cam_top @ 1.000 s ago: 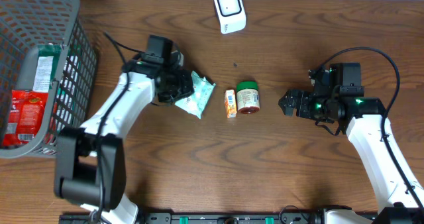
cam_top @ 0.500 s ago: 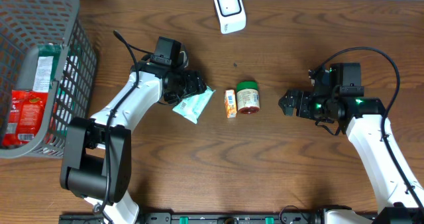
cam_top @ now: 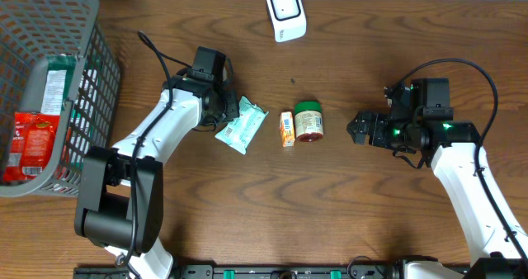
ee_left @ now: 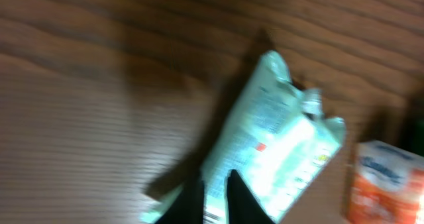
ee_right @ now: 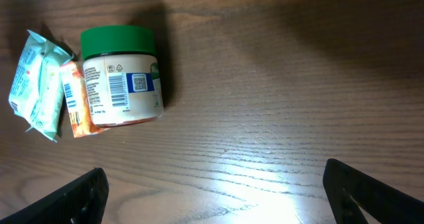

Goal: Scan the item barcode
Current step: 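Carry the wipes pack to the left of the soap bar and lower it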

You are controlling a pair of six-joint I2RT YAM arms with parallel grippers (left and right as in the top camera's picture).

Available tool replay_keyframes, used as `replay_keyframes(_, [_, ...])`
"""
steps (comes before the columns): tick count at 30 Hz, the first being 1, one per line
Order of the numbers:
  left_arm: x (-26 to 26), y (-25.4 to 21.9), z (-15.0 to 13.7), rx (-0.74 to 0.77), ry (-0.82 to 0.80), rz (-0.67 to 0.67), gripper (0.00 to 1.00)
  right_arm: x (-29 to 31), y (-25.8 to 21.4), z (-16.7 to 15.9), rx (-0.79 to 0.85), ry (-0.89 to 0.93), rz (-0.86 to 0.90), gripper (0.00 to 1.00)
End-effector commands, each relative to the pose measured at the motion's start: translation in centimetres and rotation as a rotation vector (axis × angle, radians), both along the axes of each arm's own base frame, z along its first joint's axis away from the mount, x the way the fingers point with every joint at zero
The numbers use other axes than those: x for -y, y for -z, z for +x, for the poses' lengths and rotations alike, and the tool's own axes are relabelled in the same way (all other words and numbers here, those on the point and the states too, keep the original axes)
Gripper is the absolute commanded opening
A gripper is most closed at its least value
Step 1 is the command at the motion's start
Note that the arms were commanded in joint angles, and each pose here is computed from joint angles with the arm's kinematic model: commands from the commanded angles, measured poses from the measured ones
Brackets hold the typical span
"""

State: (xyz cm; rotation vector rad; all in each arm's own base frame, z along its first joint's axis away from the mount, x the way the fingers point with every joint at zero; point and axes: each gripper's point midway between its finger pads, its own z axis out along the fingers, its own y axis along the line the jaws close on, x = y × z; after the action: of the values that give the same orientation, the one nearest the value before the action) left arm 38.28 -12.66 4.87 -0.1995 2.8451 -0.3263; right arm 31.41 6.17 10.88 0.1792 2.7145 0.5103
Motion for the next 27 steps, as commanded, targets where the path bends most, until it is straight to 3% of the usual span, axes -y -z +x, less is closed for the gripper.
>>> replay_keyframes(1, [-1.9,-0.3,0.4,0.036,-0.021,0.102,0.10,-0.5,-0.5,0.3,0.012,-0.008,0.010,0.99])
replay_keyframes(11, [-1.9,2.9,-2.4,-0.041,-0.008,0.118,0.10,-0.5,-0.5,0.3,0.012,-0.009,0.010,0.99])
replay_keyframes(19, [1.5,2.7,-3.5,-0.068,0.066,-0.003,0.10,-0.5,-0.5,0.3,0.012,-0.009,0.010,0.99])
replay_keyframes(27, [1.0,1.5,-1.6,0.018,0.124,0.070,0.10,-0.5,-0.5,0.3,0.012,-0.008,0.010,0.99])
